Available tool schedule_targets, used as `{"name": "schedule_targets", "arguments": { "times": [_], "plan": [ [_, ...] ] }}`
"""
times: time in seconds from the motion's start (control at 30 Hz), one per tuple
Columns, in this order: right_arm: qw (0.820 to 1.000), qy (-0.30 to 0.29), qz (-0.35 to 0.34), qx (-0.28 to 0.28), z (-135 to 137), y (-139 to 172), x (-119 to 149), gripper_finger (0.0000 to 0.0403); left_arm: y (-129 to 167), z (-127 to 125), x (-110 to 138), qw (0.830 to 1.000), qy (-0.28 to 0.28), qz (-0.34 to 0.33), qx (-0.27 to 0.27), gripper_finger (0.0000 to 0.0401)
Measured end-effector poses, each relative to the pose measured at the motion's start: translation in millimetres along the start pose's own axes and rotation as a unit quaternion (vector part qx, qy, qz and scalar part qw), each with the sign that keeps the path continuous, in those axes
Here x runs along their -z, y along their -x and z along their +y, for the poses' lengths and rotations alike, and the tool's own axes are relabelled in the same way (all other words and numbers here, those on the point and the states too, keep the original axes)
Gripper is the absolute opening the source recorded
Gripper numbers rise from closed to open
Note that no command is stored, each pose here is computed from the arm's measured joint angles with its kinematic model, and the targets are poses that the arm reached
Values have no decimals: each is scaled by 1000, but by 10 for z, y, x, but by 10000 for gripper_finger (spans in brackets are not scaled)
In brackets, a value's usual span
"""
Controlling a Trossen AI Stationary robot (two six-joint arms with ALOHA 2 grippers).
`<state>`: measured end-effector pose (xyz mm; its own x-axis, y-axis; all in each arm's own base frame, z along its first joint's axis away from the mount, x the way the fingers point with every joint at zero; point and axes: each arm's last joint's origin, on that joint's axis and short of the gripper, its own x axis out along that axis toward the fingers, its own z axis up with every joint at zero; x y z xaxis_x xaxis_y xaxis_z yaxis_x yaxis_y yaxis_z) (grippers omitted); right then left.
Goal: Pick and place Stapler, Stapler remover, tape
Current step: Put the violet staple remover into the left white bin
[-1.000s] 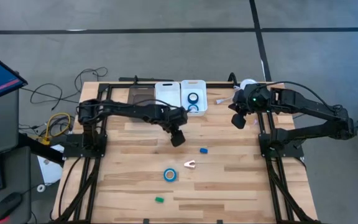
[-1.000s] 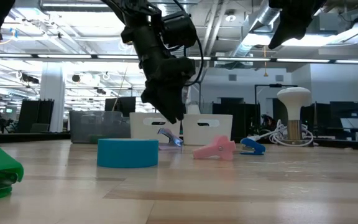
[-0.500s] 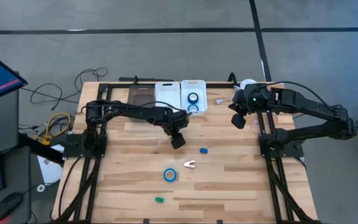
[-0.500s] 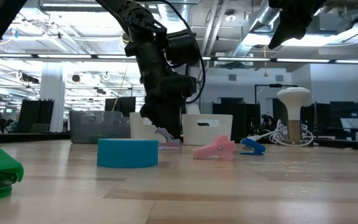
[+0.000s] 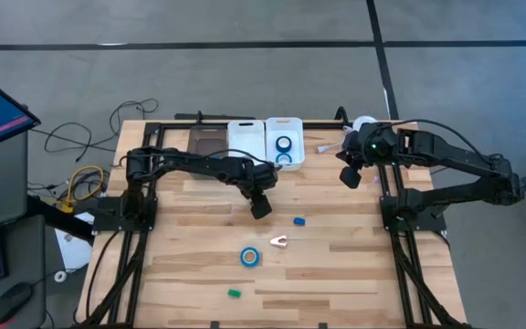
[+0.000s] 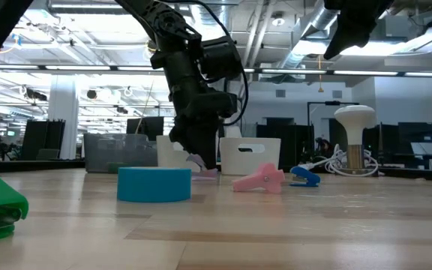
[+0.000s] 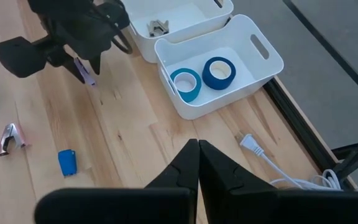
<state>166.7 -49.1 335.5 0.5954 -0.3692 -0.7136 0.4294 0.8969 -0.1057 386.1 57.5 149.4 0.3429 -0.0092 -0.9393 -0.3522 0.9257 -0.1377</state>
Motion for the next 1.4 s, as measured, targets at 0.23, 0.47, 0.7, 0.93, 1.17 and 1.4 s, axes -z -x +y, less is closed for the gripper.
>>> {"name": "schedule_targets", "arguments": {
  "times": [0.23, 0.47, 0.7, 0.93, 1.17, 1.4],
  "plan": [
    [1000, 0, 0, 0, 0, 0, 0, 1, 0, 1, -1, 1000, 0, 0, 0, 82],
    [1000, 0, 2, 0, 0, 0, 4, 1, 0, 1, -2, 1000, 0, -1, 0, 38],
    [1000, 0, 2, 0, 0, 0, 4, 1, 4, 1, -12, 1000, 0, -6, -3, 15],
    [1000, 1, 2, 0, 0, 0, 4, 1, 60, -12, -50, 1000, -3, -24, 2, 11],
    [1000, 9, 5, 1, -2, 1, 9, 1, 385, -51, -171, 996, -5, -93, -2, 9],
    [1000, 9, 5, 1, -2, 1, 11, 1, 1006, 20, -222, 979, -6, -194, -66, 9]
  ]
}}
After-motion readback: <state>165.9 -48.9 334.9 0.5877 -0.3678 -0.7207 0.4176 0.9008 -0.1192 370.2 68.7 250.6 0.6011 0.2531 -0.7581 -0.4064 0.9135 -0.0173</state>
